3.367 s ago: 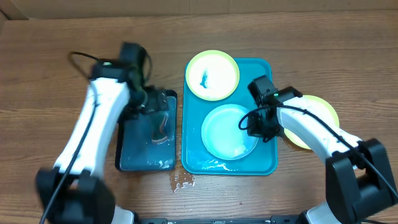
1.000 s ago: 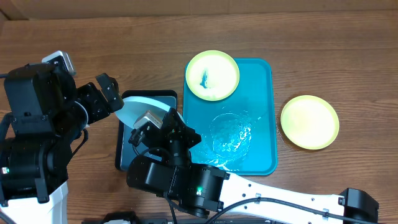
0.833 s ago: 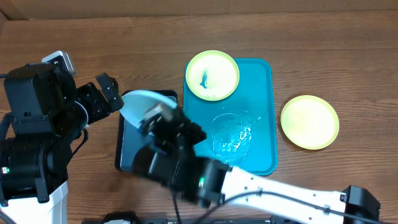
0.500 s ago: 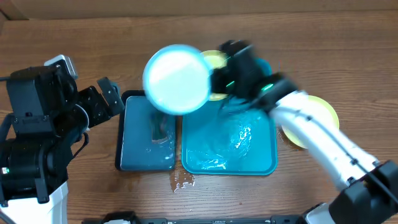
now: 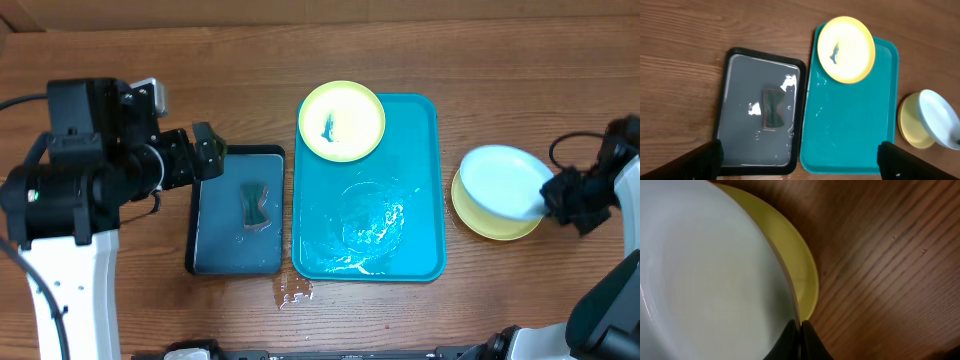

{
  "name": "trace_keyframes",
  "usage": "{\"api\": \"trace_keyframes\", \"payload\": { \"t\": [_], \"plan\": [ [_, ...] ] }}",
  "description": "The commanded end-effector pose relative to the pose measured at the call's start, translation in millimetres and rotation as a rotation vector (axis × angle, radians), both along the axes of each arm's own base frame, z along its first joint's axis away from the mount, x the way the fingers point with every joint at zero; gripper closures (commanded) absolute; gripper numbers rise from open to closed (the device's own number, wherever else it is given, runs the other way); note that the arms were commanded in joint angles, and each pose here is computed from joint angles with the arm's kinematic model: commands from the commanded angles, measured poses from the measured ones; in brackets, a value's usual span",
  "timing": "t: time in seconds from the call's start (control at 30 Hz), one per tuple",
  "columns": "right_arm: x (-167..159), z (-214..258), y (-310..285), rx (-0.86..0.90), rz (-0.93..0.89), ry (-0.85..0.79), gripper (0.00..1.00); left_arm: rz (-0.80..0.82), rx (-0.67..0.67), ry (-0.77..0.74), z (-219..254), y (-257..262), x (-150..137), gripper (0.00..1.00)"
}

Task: Clean dirty plates on tray and stack at the side

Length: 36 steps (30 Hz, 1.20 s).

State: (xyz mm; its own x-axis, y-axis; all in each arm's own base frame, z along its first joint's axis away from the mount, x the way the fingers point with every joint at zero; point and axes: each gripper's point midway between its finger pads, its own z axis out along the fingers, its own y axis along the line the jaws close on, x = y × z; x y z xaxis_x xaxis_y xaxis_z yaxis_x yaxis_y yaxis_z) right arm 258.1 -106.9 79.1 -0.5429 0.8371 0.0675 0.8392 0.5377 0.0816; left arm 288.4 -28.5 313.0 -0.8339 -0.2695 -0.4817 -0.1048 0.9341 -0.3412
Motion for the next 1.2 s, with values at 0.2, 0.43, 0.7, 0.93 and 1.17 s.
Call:
{"api": "trace_keyframes", "payload": {
  "t": [0.2,0.43,0.7,0.93,1.17],
  "plan": [
    [20,8,23,0.06,0.135,-0.132,0.53,-0.221,0.032,0.008,-10,-47,9,0.02],
    [79,109,124,0.059,0.61,-0.559,0.53,-0.108,0.022,0.108,-33,-43,25,0.0],
    [159,53,224,-0.136,0.832,-0.6,0.6,-0.138,0.032,0.078,-24,-43,15,0.0],
    [211,-26,263,0.012,0.92,-0.598,0.52,-0.142,0.037,0.05,-16,-42,10,0.0],
    [209,-73,276,0.044,0.929,-0.538,0.9,-0.142,0.039,0.069,-19,-41,6,0.0]
  ]
}}
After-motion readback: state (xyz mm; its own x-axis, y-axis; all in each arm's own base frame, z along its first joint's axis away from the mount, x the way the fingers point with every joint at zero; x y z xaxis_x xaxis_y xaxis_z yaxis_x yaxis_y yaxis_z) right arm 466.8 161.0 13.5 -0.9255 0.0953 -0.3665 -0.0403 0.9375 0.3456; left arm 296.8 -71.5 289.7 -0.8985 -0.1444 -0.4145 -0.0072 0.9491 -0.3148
